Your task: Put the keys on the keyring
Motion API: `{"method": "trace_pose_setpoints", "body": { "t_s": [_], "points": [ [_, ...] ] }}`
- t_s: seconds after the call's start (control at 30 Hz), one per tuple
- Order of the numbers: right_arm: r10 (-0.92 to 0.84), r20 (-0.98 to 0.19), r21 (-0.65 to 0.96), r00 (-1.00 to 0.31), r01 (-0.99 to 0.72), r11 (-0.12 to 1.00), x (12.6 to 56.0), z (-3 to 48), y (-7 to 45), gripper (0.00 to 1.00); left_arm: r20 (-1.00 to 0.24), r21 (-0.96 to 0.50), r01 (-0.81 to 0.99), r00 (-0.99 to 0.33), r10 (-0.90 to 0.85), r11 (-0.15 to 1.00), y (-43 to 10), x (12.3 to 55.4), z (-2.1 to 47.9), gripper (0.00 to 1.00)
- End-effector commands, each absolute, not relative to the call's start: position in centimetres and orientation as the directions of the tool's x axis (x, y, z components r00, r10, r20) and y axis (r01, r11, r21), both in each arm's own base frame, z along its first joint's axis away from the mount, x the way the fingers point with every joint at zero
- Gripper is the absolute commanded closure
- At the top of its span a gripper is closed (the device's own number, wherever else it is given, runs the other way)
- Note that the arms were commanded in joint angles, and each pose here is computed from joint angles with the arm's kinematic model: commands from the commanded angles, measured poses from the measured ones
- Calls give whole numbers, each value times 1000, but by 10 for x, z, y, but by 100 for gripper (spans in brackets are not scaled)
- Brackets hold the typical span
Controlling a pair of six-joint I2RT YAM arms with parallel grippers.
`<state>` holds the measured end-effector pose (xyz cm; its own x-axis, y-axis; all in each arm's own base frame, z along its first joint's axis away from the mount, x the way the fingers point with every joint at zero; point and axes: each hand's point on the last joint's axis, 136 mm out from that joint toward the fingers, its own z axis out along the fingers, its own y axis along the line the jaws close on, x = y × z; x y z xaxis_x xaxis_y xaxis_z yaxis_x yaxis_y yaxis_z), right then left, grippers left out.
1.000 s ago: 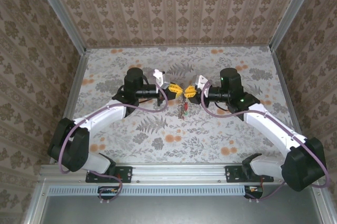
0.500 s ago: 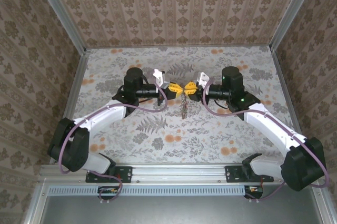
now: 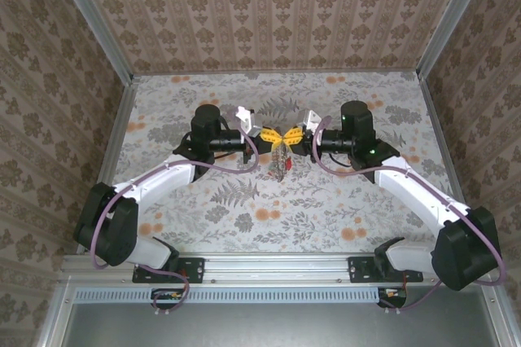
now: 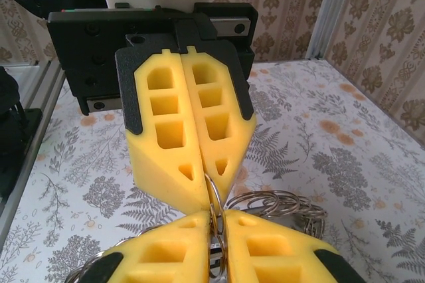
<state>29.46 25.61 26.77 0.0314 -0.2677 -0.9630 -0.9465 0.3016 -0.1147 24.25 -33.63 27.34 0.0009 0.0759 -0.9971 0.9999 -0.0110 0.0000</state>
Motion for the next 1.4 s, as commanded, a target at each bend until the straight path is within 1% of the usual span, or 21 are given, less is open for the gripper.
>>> {"method": "trace_pose_setpoints", "body": {
  "t_s": [0.0,0.13,0.2,0.27,0.3,0.37,0.4,0.43,0.5,0.6,0.7,0.83,0.97,1.07,1.2,1.37],
  "points": [
    [-243,-969,-117,48,-952,281,296,280,259,85,-999,46,997,48,24,-62,-337,231,293,100],
    [-251,-967,-113,41,-953,280,296,276,260,86,-999,48,997,49,18,-58,-337,232,295,100],
    [-256,-966,-107,35,-956,273,295,276,260,97,-999,47,997,48,21,-58,-337,232,294,100],
    [-259,-965,-107,31,-953,283,296,279,259,100,-998,47,998,48,30,-46,-336,234,292,100],
    [-263,-964,-107,28,-950,292,297,279,258,100,-998,47,998,48,34,-38,-335,235,291,100],
    [-292,-956,-114,18,-942,316,299,280,255,100,-998,44,999,46,52,-25,-334,237,287,93],
    [-315,-949,-116,7,-937,329,299,282,252,100,-996,44,999,45,72,-22,-333,237,284,88],
    [-347,-938,-113,-9,-937,332,298,281,250,100,-994,47,999,48,95,-12,-332,237,280,81],
    [-417,-909,-126,-30,-932,341,296,277,245,100,-986,55,998,53,156,5,-328,238,270,74],
    [-557,-830,-166,-47,-931,325,288,265,240,100,-971,79,996,65,232,53,-322,244,260,72],
    [-674,-735,-190,-68,-934,302,281,254,234,100,-966,93,993,71,249,79,-317,247,260,68],
    [-778,-622,-227,-86,-931,285,278,247,226,100,-969,102,991,80,235,81,-318,247,265,67],
    [-809,-583,-221,-81,-942,253,272,250,227,100,-974,105,992,87,208,73,-324,247,267,67],
    [-838,-541,-203,-78,-954,220,271,244,229,100,-977,92,995,84,197,32,-330,240,266,67],
    [-838,-540,-185,-80,-960,211,270,246,233,100,-981,73,997,72,182,-1,-338,234,260,67],
    [-820,-569,-172,-59,-967,189,267,247,240,100,-987,49,999,48,151,1,-344,237,256,67]
  ]
}}
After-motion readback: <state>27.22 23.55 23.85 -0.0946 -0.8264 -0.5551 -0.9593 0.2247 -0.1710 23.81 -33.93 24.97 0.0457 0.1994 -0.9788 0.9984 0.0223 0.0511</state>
